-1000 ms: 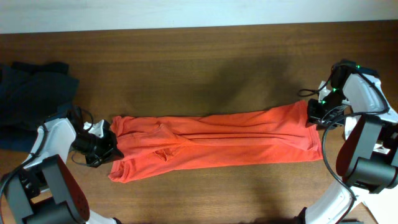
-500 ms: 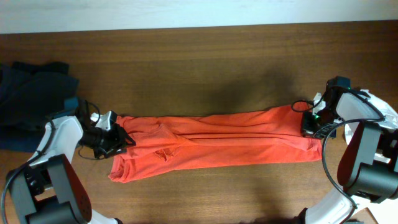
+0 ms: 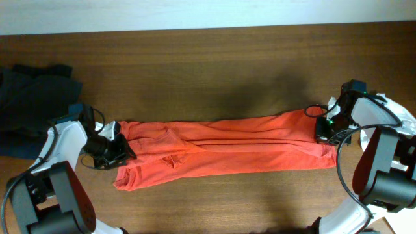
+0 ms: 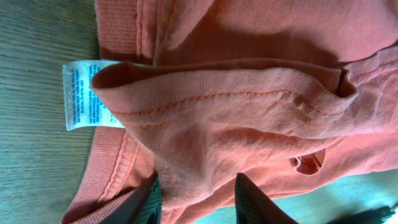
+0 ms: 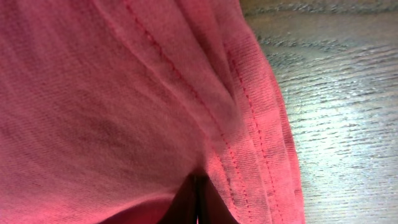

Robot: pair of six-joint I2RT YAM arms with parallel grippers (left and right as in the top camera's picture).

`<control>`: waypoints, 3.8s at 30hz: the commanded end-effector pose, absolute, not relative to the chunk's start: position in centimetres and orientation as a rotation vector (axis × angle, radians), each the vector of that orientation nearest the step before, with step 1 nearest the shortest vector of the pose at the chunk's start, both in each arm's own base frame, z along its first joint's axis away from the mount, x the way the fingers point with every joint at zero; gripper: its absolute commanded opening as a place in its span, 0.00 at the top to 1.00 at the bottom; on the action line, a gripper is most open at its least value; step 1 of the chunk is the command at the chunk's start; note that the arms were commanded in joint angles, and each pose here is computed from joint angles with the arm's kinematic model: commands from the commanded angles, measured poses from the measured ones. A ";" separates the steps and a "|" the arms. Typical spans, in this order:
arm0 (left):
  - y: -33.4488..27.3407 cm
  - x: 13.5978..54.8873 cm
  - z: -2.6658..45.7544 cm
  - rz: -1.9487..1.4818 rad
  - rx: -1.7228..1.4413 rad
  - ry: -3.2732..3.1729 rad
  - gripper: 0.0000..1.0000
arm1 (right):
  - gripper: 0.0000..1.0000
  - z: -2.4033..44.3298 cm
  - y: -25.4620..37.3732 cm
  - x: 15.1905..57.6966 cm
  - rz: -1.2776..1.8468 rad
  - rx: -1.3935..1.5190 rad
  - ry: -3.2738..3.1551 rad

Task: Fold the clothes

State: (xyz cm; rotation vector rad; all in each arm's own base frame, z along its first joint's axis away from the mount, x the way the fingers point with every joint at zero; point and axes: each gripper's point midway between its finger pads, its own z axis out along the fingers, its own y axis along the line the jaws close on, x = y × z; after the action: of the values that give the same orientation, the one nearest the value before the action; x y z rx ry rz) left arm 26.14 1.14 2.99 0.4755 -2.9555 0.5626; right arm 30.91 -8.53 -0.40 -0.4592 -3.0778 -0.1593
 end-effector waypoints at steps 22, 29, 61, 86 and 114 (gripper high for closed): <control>4.1 24.6 2.3 0.452 0.579 -2.924 1.00 | 0.94 -3.9 -8.7 28.1 -0.091 -0.455 -2.954; 0.8 25.6 3.7 0.772 0.527 -2.899 0.48 | 0.59 2.8 -10.0 32.1 -0.098 -0.385 -2.997; 5.5 28.2 6.3 0.492 0.559 -3.074 0.21 | 0.96 9.1 -3.8 35.4 -0.360 -0.157 -3.040; 4.0 28.7 6.7 0.598 0.543 -3.066 0.21 | 0.33 6.5 23.3 30.3 -0.508 0.504 -2.943; -1.8 29.4 6.5 0.593 0.116 -3.108 0.07 | 0.50 8.0 12.7 28.7 -0.038 0.134 -2.920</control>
State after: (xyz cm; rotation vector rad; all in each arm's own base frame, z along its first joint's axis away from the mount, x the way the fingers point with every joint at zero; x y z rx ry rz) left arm 28.52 -0.98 5.90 0.2577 -3.0470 0.5808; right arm 27.05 15.39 6.74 0.2445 -2.8318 -0.1661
